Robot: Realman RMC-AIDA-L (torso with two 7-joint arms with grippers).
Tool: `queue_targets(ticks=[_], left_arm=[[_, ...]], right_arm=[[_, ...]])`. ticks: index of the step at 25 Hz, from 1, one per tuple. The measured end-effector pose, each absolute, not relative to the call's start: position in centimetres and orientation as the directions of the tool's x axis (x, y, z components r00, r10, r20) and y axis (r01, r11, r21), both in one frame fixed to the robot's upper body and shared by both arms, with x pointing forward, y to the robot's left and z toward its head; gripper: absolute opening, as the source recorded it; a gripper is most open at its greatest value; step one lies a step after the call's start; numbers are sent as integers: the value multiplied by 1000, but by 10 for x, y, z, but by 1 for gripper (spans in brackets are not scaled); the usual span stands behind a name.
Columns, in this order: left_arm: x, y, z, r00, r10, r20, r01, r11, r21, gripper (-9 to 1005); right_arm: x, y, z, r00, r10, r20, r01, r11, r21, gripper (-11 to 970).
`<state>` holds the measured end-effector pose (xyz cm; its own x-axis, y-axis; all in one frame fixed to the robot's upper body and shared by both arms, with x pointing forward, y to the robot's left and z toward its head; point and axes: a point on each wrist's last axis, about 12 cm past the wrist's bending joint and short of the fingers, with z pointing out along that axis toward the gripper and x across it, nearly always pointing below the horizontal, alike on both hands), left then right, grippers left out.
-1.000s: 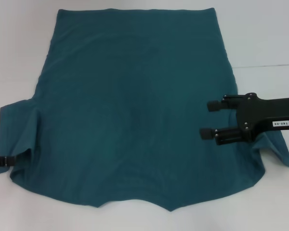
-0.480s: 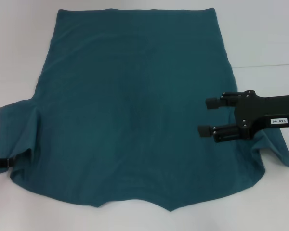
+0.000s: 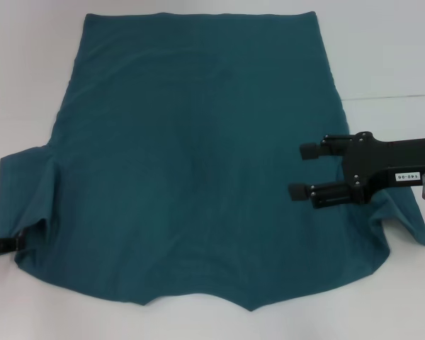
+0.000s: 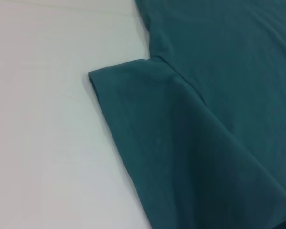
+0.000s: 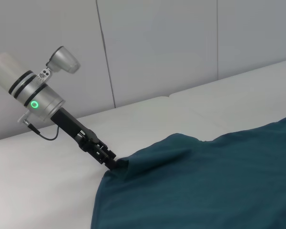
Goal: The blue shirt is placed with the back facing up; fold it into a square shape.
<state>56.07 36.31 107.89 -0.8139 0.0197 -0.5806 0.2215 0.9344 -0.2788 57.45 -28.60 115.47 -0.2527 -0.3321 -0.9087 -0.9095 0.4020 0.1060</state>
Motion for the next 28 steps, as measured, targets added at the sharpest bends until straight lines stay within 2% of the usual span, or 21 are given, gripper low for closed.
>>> queue_targets(ticks=[5,10,28], left_arm=[[561,362,1079,-809,25,-587,229,934,-275,756],[563,362,1080,-806,33,-591,235,934,-268,607],[568,351,1075,-797,94,-596,263,943,-204,598]], right_arm=[[574,-286,1155,-254,-332,-909,-910,400,108,913],[574,-286,1154,-256,-330,-908,-910,400,111,913],[573,-283,1153,-257,-330,-908,-911,396,114,912]])
